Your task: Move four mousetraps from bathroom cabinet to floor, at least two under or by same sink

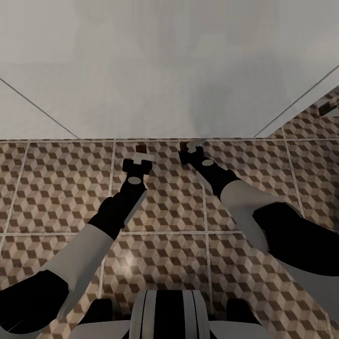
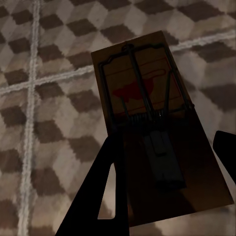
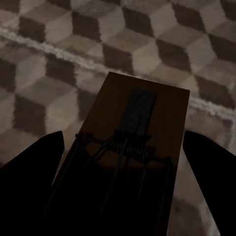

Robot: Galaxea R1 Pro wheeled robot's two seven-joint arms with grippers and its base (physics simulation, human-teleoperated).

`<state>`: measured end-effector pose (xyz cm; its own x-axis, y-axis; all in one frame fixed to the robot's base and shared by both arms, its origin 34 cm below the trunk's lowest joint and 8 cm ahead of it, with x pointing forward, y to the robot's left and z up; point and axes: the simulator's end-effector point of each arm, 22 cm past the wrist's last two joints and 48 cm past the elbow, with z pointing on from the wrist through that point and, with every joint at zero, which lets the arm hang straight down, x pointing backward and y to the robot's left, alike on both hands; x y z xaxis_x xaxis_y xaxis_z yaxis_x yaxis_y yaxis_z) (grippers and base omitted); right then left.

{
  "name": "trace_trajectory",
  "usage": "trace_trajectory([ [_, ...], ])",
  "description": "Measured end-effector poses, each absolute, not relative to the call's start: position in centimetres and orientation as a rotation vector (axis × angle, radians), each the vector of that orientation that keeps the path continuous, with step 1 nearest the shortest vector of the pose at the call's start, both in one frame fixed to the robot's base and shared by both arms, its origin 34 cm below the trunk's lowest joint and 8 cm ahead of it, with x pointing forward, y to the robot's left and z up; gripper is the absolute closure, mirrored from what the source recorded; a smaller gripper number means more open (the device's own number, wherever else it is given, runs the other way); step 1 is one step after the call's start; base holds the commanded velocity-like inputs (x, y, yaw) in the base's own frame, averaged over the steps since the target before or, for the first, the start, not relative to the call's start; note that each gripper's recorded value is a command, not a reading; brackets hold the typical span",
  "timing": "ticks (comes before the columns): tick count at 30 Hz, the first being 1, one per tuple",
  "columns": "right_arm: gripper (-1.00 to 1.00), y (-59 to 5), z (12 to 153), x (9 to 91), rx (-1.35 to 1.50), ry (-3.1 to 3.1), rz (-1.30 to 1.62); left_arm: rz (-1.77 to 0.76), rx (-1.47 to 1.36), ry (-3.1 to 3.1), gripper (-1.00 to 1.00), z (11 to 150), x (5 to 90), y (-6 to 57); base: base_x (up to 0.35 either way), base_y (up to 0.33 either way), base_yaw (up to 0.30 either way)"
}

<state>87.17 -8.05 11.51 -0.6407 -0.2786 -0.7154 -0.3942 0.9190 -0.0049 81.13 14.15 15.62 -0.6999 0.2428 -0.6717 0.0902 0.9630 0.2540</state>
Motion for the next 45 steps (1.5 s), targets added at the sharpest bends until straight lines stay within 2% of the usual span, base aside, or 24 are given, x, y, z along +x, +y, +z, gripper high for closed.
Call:
trace_trajectory([
  [45,1.00,-7.8,10.5,85.9,-0.493,2.332,0.229,0.274,0.244,2.370,1.00,14.5,80.1,14.6,0.002,0.000,0.000],
])
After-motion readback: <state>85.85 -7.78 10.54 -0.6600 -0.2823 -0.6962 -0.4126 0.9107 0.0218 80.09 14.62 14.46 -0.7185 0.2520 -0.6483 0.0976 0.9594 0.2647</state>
